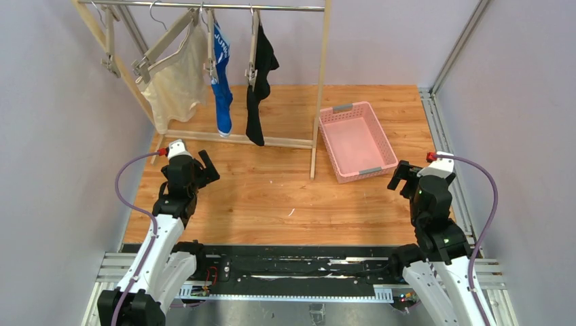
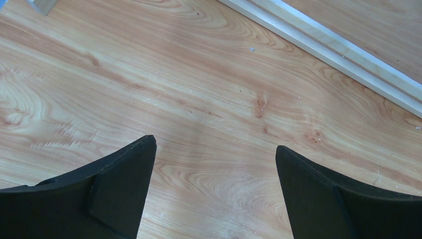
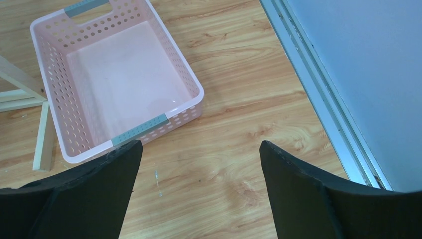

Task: Remove the underwear clipped to the hanger

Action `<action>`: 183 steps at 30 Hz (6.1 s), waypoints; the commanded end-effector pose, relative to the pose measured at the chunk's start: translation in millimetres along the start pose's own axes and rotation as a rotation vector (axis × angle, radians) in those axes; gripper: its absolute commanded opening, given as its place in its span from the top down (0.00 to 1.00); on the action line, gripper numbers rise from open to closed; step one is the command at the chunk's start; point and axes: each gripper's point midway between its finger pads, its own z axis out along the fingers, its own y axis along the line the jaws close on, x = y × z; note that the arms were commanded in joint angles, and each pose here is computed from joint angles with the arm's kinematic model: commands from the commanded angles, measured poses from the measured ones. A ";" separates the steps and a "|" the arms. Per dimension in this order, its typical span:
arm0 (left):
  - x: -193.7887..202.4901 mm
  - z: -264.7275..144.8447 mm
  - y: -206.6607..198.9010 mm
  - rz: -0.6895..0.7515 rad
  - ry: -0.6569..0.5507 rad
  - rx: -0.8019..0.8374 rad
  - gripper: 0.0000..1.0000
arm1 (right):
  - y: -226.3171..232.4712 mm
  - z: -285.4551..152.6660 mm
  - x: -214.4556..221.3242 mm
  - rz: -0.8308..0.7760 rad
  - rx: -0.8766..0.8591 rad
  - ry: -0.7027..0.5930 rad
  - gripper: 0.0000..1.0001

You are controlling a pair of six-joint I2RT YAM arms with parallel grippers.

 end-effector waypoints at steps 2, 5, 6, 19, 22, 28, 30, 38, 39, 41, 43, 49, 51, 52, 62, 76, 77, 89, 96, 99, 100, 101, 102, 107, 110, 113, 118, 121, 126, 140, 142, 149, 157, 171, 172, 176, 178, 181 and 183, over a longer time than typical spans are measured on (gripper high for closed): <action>-1.6 0.1 -0.2 0.010 -0.012 -0.001 0.02 | -4.5 0.0 1.7 0.015 0.033 -0.001 0.10; -1.9 0.3 0.0 0.010 -0.013 -0.002 0.02 | -3.7 0.4 2.4 0.016 0.030 0.000 0.10; -1.8 0.2 0.1 0.010 -0.014 -0.002 0.02 | -3.5 0.2 2.1 0.018 0.028 -0.002 0.10; -3.1 -0.1 1.5 0.004 -0.024 -0.009 0.02 | 0.0 -2.8 1.1 0.027 -0.007 -0.028 0.10; -6.5 -1.0 0.6 0.000 -0.030 -0.008 0.02 | 6.5 -1.6 5.9 0.015 -0.042 -0.011 0.10; -27.2 -9.0 -2.9 -0.026 -0.059 -0.015 0.02 | 10.3 -1.8 7.0 0.007 -0.067 -0.011 0.10; -43.9 -16.3 -7.2 -0.039 -0.096 -0.001 0.02 | 11.7 -2.2 6.9 0.003 -0.079 -0.016 0.10; -121.4 -64.4 -29.4 -0.034 -0.261 0.101 0.02 | 20.0 -1.5 6.8 -0.020 -0.125 -0.012 0.10; -127.4 -69.3 -32.2 -0.021 -0.264 0.114 0.02 | 20.7 -1.0 7.0 -0.022 -0.127 -0.011 0.09; -140.0 -79.0 -37.6 -0.001 -0.275 0.137 0.02 | 21.2 -0.3 7.2 -0.025 -0.129 -0.011 0.10; -155.1 -90.3 -45.4 0.022 -0.295 0.173 0.02 | 22.1 -0.3 6.7 -0.026 -0.134 -0.012 0.10; -201.4 -119.6 -63.2 0.065 -0.357 0.236 0.02 | 24.3 -1.3 5.4 -0.030 -0.150 -0.018 0.09; -222.3 -129.9 -70.8 0.102 -0.375 0.253 0.02 | 25.4 -1.8 3.1 -0.030 -0.157 -0.026 0.09; -232.2 -133.2 -74.2 0.127 -0.380 0.257 0.02 | 25.9 -1.8 2.2 -0.031 -0.159 -0.028 0.09; -321.1 -140.8 -87.5 0.283 -0.394 0.155 0.02 | 30.5 -4.5 -6.1 -0.026 -0.189 -0.058 0.09; -396.6 -129.3 -36.5 0.241 -0.533 -0.025 0.02 | 46.4 -6.6 -13.9 -0.028 -0.269 -0.063 0.09; -398.0 -127.6 -37.3 0.242 -0.536 -0.019 0.02 | 46.9 -6.7 -14.1 -0.027 -0.272 -0.063 0.09; -440.1 -104.3 -19.3 0.281 -0.643 -0.080 0.02 | 53.9 -6.0 3.3 -0.031 -0.311 -0.007 0.09; -453.1 -86.4 -28.1 0.347 -0.706 0.025 0.01 | 56.3 -7.2 9.6 -0.038 -0.330 0.015 0.09; -453.3 -77.3 -32.2 0.361 -0.701 0.078 0.01 | 57.9 -7.0 13.6 -0.040 -0.340 0.026 0.09; -453.6 -76.7 -34.2 0.362 -0.704 0.097 0.01 | 59.0 -6.8 14.8 -0.039 -0.344 0.030 0.09; -452.9 -76.6 -36.9 0.361 -0.705 0.117 0.01 | 59.9 -6.7 15.1 -0.039 -0.349 0.032 0.09; -452.6 -77.6 -39.3 0.362 -0.709 0.133 0.00 | 60.8 -6.4 16.3 -0.041 -0.353 0.036 0.09; -443.8 -76.9 -54.5 0.380 -0.696 0.234 0.01 | 63.9 -3.7 19.4 -0.045 -0.362 0.047 0.09; -434.7 -73.7 -64.1 0.404 -0.675 0.302 0.02 | 66.1 -3.2 18.9 -0.042 -0.372 0.044 0.09; -428.9 -69.6 -69.3 0.420 -0.658 0.337 0.03 | 66.6 -2.9 19.1 -0.043 -0.374 0.044 0.09; -419.0 -58.5 -72.4 0.423 -0.626 0.374 0.18 | 68.2 -3.6 19.4 -0.047 -0.385 0.043 0.09; -413.5 -52.3 -74.7 0.424 -0.609 0.398 0.22 | 69.7 -3.4 20.2 -0.042 -0.392 0.045 0.09; -408.7 -43.7 -74.6 0.420 -0.589 0.407 0.23 | 69.1 -4.5 21.4 -0.043 -0.393 0.045 0.09; -401.2 -33.1 -87.2 0.411 -0.561 0.501 0.44 | 72.4 -5.6 19.0 -0.031 -0.411 0.032 0.09; -399.3 -31.4 -87.1 0.411 -0.555 0.504 0.47 | 73.3 -6.5 17.9 -0.029 -0.418 0.026 0.09; -391.8 -25.5 -87.5 0.406 -0.537 0.519 0.58 | 74.9 -12.0 8.7 -0.010 -0.440 -0.029 0.09; -387.2 -23.7 -93.5 0.384 -0.529 0.565 0.60 | 76.9 -12.1 11.8 -0.018 -0.453 -0.018 0.09; -380.5 -19.0 -96.7 0.363 -0.518 0.598 0.57 | 79.5 -12.4 11.7 -0.021 -0.468 -0.022 0.09; -379.9 -18.3 -96.4 0.363 -0.518 0.597 0.57 | 79.4 -12.5 11.6 -0.022 -0.468 -0.023 0.09; -378.3 -14.4 -96.4 0.349 -0.512 0.602 0.57 | 79.8 -13.5 10.1 -0.024 -0.473 -0.030 0.09; -376.8 -10.9 -95.9 0.342 -0.505 0.602 0.55 | 80.7 -13.8 10.3 -0.024 -0.478 -0.028 0.09; -375.5 -8.0 -95.5 0.339 -0.504 0.603 0.54 | 81.0 -13.6 11.4 -0.027 -0.480 -0.025 0.09; -375.8 -7.8 -96.1 0.341 -0.507 0.607 0.57 | 81.2 -13.1 12.5 -0.028 -0.481 -0.024 0.09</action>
